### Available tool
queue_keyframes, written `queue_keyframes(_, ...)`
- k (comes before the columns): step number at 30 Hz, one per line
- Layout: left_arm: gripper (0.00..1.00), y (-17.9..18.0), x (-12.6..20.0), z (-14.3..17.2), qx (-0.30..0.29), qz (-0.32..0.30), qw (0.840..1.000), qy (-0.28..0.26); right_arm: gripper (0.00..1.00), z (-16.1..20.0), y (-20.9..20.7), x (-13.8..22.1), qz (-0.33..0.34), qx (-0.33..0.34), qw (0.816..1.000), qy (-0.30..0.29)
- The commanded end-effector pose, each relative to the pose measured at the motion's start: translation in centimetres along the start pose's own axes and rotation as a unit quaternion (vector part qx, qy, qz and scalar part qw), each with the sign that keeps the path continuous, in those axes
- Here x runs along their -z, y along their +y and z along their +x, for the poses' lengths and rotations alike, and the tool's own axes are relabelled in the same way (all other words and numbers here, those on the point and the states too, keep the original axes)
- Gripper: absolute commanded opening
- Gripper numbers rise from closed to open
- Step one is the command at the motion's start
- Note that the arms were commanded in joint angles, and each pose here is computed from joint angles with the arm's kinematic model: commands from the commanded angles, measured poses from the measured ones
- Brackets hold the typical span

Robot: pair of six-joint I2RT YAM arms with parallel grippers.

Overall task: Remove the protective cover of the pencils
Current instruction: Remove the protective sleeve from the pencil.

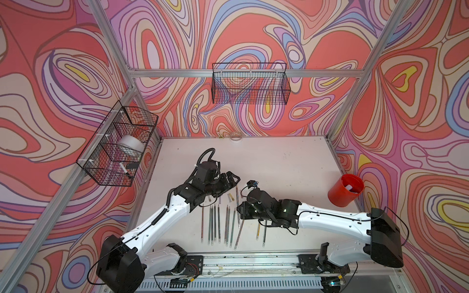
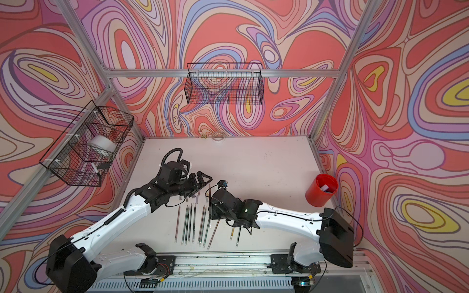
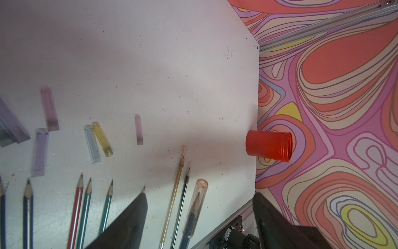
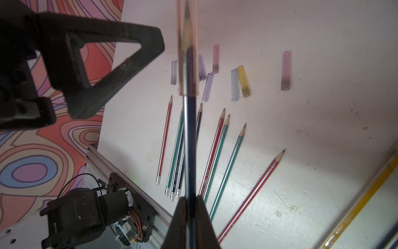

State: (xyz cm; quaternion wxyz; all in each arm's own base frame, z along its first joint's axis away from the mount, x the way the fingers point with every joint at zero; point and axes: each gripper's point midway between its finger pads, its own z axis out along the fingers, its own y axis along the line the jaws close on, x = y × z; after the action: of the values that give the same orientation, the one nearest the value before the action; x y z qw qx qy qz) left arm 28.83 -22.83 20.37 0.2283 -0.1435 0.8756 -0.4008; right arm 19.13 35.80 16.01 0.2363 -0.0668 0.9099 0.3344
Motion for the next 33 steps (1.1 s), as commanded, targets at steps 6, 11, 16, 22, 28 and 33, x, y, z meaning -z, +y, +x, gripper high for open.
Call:
queue_keyframes(6, 0.59, -1.72, -0.10, -0.40, -0.007, 0.023, 1.000, 0.001, 0.00, -0.22, 1.92, 0.71, -0.039, 0.020, 0.999, -0.008)
queue_keyframes(11, 0.46, -1.78, -0.33, -0.21, -0.007, 0.025, 1.000, 0.007, 0.00, -0.15, 1.69, 0.68, -0.033, 0.014, 0.999, -0.006)
queue_keyframes(16, 0.38, -1.82, -0.38, -0.24, -0.006, 0.025, 1.000, 0.007, 0.00, -0.18, 1.75, 0.77, -0.032, 0.013, 0.999, -0.005)
queue_keyframes(22, 0.29, -1.66, -0.42, -0.26, -0.004, 0.022, 1.000, 0.006, 0.00, -0.17, 1.69, 0.74, -0.031, 0.012, 0.999, -0.005)
queue_keyframes(28, 0.21, -1.72, -0.53, -0.12, -0.003, 0.023, 1.000, 0.011, 0.00, -0.21, 1.52, 0.58, -0.028, 0.008, 1.000, -0.006)
queue_keyframes(33, 0.16, -1.93, -0.61, -0.09, -0.003, 0.025, 1.000, 0.014, 0.01, -0.34, 1.42, 0.65, -0.020, 0.006, 1.000, -0.007)
